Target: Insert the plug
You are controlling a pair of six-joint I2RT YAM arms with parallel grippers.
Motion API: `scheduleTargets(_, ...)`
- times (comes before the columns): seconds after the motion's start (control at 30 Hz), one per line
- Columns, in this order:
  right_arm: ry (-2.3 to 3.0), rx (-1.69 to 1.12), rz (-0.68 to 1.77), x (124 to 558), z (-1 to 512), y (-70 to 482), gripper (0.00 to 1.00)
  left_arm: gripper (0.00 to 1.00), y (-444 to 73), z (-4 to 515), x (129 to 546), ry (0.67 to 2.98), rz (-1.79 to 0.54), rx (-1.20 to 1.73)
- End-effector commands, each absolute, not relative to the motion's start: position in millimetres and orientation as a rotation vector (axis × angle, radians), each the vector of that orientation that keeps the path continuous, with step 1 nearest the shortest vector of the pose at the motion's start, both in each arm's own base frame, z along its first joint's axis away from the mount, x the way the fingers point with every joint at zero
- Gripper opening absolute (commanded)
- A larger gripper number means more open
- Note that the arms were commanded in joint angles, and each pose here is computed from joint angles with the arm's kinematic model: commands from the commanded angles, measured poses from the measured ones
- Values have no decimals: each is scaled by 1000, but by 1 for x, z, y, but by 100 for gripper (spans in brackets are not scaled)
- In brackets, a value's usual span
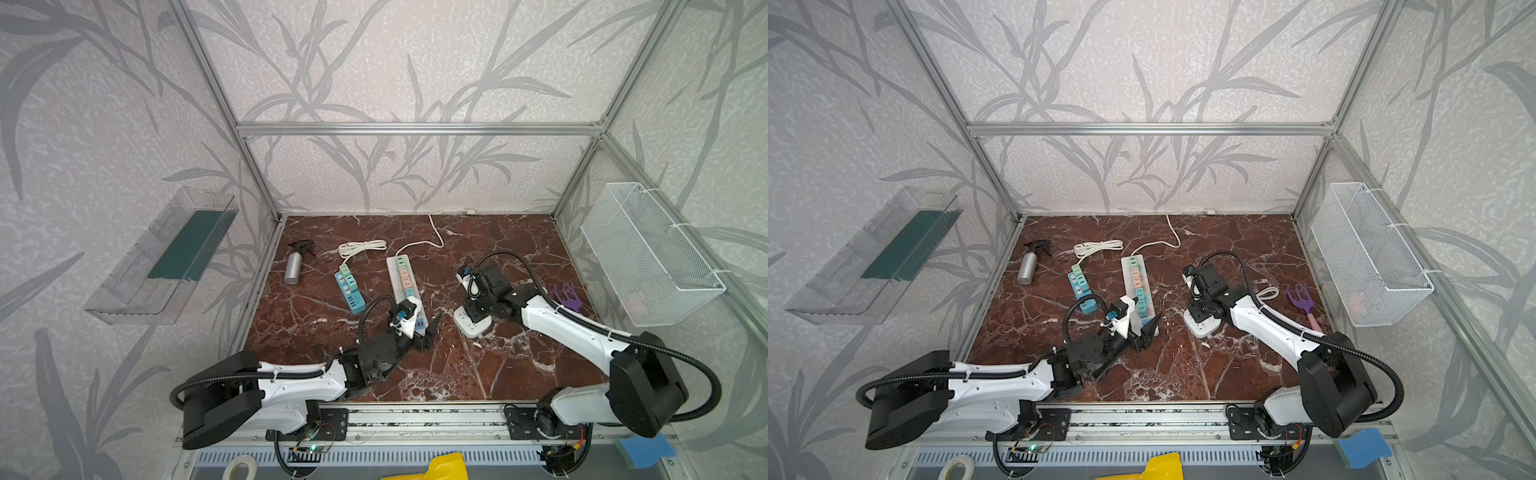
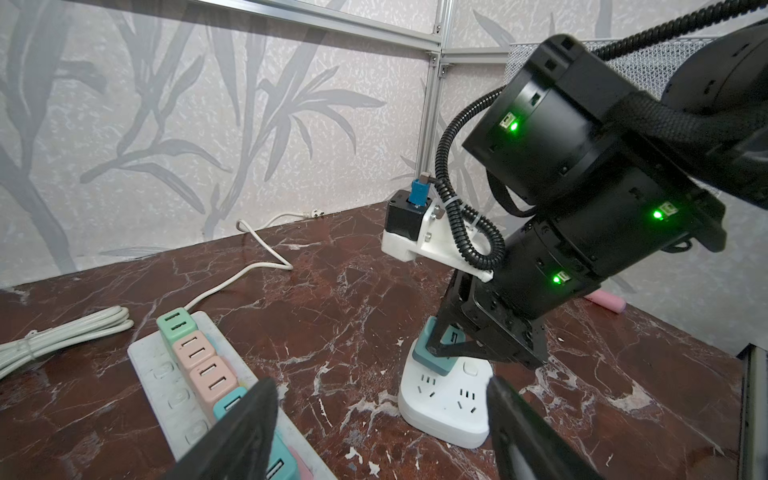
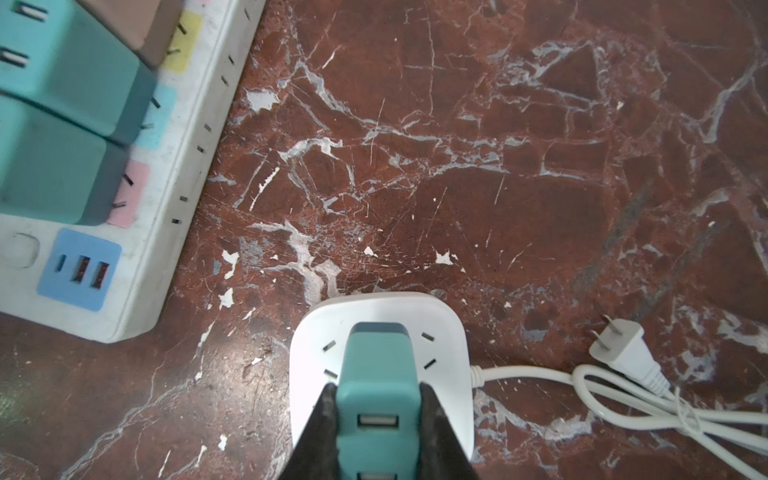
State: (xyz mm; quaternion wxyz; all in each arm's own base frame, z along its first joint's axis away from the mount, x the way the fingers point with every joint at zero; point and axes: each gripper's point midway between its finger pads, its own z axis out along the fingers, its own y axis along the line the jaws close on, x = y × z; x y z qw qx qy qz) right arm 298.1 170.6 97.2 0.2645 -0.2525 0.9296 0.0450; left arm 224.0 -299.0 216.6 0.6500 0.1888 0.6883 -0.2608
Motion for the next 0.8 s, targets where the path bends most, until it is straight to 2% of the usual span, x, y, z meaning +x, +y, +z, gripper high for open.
scheduleTargets(0.0, 2510, -693, 164, 297, 111, 176, 0, 79, -297, 224, 224, 1556, -616, 407)
scheduleTargets(0.13, 2537, -728, 235, 293, 104, 184, 0, 79, -299, 223, 223, 1560, -624, 417)
scheduleTargets(0.47, 2622, -747, 175, 295, 95, 175, 0, 78, -299, 223, 221, 1564, -635, 417)
scheduleTargets(0.77, 2656, -752, 242, 298, 93, 176, 0, 78, -302, 220, 220, 1575, -651, 425)
